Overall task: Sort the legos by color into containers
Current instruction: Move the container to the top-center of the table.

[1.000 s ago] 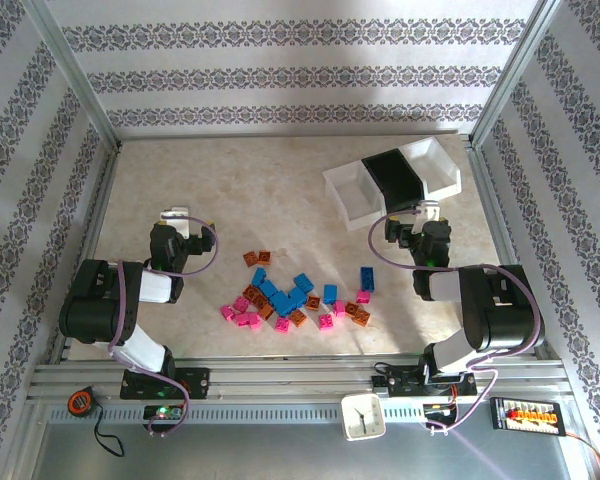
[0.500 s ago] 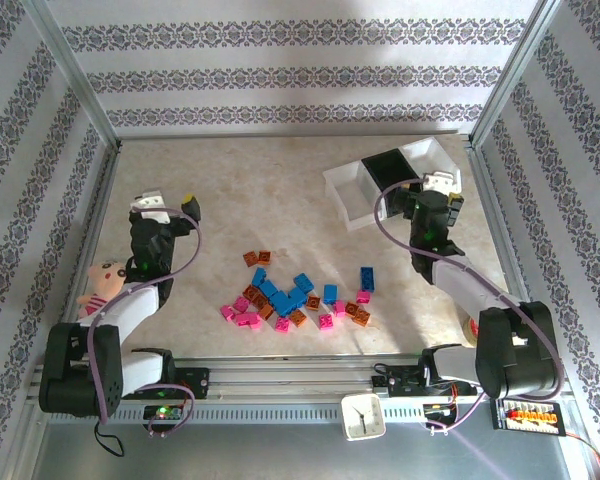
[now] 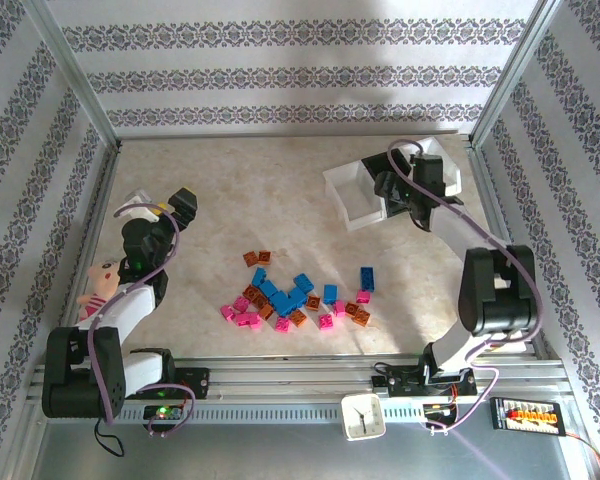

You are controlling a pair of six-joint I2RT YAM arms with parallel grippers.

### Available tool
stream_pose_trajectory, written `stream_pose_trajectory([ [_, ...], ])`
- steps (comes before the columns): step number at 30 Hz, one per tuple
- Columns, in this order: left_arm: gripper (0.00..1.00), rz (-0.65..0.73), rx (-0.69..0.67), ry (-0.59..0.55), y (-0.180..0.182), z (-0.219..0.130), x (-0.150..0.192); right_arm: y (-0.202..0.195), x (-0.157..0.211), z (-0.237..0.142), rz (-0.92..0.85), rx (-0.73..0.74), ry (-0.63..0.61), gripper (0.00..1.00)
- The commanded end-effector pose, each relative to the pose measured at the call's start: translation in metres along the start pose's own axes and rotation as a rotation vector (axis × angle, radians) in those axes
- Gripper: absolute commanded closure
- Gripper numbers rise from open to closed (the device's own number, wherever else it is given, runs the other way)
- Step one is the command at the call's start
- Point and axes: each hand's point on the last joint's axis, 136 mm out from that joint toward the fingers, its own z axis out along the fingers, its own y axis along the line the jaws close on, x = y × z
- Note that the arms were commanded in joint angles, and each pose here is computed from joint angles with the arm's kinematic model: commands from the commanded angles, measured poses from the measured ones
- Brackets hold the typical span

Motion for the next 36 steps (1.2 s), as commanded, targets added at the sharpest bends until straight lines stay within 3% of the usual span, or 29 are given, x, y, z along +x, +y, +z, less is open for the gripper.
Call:
stream_pose_trajectory([
  [1, 0.01, -0.140, 0.093, 0.010, -0.016, -0.001, -0.005, 0.008, 0.015, 0.013, -0.047, -0.041, 0.128, 0.03],
  [7, 0.01, -0.132, 0.122, 0.049, -0.021, -0.008, 0.002, 0.010, 0.018, 0.049, -0.075, -0.029, 0.230, 0.17],
  [10, 0.01, -0.120, 0.102, 0.047, -0.021, -0.016, 0.001, 0.018, 0.021, 0.058, -0.094, -0.041, 0.265, 0.29],
  [13, 0.01, -0.104, 0.074, 0.030, -0.021, -0.026, -0.005, 0.033, 0.026, 0.060, -0.109, -0.060, 0.279, 0.45],
  [21, 0.01, -0.106, 0.074, -0.001, -0.023, -0.047, -0.008, 0.089, 0.072, 0.061, -0.184, -0.090, 0.363, 0.71],
  [26, 0.01, -0.115, 0.105, 0.018, -0.027, -0.056, -0.002, 0.136, 0.104, 0.053, -0.168, -0.101, 0.371, 0.82],
  [36, 0.00, -0.097, 0.109, 0.053, -0.027, -0.078, 0.009, 0.215, 0.149, 0.040, -0.158, -0.067, 0.289, 0.88],
])
